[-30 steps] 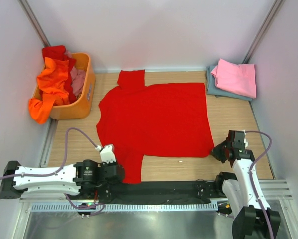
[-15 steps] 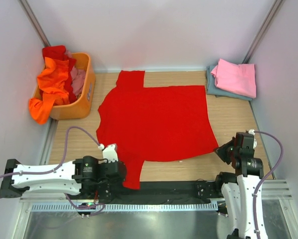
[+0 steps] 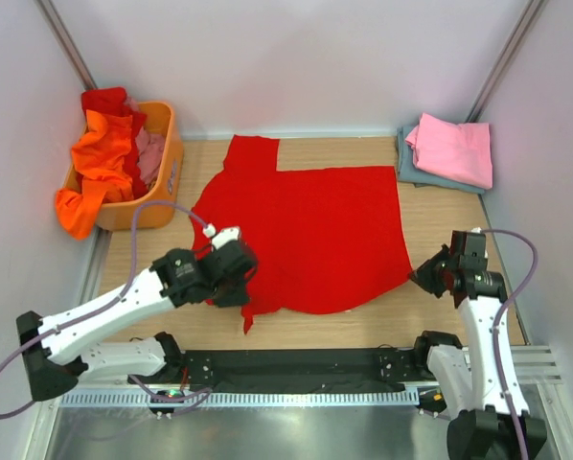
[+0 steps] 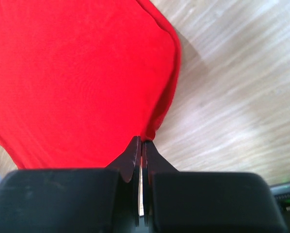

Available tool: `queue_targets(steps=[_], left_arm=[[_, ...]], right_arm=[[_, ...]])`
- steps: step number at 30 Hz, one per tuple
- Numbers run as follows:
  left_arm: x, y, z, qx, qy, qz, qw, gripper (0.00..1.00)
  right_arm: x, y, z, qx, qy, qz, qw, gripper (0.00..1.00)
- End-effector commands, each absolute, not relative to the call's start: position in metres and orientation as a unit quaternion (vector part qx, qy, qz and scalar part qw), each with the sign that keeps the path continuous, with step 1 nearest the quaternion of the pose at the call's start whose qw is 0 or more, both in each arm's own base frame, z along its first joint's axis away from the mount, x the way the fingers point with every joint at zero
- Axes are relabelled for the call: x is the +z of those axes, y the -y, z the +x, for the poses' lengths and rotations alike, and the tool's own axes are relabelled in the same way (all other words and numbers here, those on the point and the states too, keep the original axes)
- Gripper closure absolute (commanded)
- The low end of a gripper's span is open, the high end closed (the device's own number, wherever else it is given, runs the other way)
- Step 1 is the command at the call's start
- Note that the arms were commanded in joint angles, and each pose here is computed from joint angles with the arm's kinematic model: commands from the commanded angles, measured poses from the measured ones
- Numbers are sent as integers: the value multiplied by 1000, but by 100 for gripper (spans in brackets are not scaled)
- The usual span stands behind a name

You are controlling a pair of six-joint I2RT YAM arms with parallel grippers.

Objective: Fold and stack the t-shirts
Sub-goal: Fold the tshirt

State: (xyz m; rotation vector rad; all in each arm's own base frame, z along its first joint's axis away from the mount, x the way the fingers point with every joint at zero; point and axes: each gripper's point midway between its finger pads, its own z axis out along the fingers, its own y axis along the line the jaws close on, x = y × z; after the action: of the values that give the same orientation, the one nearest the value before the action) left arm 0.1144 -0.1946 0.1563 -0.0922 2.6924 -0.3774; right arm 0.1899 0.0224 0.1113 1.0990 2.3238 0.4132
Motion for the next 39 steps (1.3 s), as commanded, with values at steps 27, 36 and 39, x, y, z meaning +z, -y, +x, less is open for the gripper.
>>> queue_targets(steps=[27,36,39], left_arm=[[178,158,312,-72,-976,33,202,100],[173,157,340,-54,-979,35,192,100],[170,154,350,-41,-980,38,191,100]], right_arm=[[111,2,312,146,-870,364,297,99],[95,7,322,132,-874,373,281,99],[88,10,326,127,-875,378,276,99]])
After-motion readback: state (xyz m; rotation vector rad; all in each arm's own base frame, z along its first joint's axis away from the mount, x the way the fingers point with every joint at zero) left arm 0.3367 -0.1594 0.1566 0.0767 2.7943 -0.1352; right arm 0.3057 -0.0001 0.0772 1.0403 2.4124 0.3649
